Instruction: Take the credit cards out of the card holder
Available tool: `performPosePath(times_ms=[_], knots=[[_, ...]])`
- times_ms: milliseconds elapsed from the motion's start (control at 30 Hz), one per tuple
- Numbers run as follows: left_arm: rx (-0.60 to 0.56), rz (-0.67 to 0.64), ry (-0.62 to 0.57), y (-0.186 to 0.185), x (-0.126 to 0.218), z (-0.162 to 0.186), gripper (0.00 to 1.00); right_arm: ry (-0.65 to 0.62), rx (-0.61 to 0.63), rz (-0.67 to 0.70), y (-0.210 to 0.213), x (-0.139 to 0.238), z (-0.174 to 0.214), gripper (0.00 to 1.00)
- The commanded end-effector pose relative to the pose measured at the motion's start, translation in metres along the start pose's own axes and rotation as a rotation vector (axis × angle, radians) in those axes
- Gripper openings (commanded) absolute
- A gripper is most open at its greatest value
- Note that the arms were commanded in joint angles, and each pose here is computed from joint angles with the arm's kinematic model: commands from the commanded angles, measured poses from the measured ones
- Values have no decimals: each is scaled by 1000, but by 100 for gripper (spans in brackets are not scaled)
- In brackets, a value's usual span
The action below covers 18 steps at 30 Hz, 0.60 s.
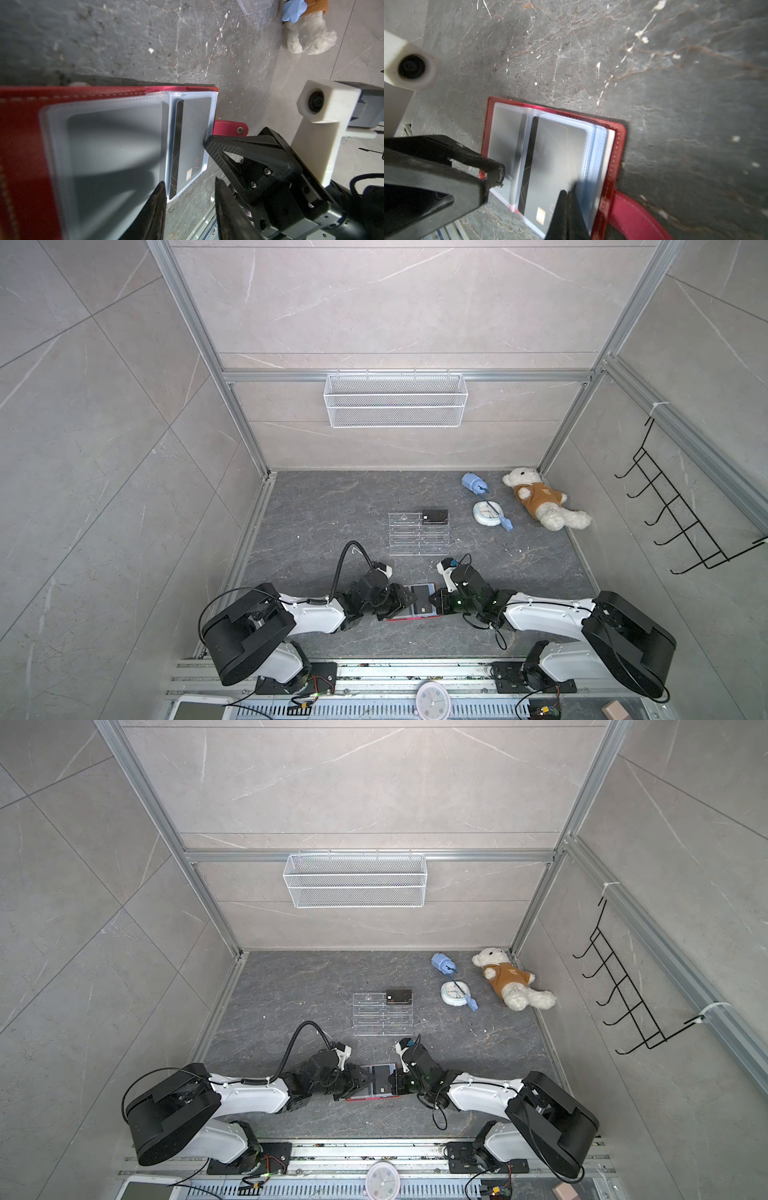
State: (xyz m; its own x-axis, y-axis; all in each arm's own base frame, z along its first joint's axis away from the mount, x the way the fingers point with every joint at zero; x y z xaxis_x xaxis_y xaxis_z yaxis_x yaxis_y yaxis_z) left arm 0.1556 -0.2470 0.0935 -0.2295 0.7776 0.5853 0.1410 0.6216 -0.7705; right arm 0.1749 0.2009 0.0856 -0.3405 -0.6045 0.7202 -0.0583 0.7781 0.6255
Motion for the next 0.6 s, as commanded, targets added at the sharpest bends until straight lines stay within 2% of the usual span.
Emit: performPosePath(times_ms=[0, 267, 567], knots=[[1, 26, -20, -3, -2, -1, 40, 18, -4, 32, -9, 0, 6, 0], [7, 12, -42, 8, -4, 2, 34, 60, -12, -6, -10, -10, 10, 0], [-18, 64, -81, 7, -4, 1, 28, 64, -16, 1, -13, -11, 12, 0]])
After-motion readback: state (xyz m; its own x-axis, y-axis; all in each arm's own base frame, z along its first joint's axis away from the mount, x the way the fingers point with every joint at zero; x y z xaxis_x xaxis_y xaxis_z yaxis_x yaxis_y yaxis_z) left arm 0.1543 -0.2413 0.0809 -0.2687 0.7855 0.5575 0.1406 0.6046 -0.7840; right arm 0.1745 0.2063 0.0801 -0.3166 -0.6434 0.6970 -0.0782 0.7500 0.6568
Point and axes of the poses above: each gripper's point midway between its finger pads, its own x axis back along the fingers, its own y axis along the line the jaws close on, z = x × y, the point moved 8 cm from there along x, back along the fingers, and after that the axes turned 14 degrees about -x, right-handed, at the moved point
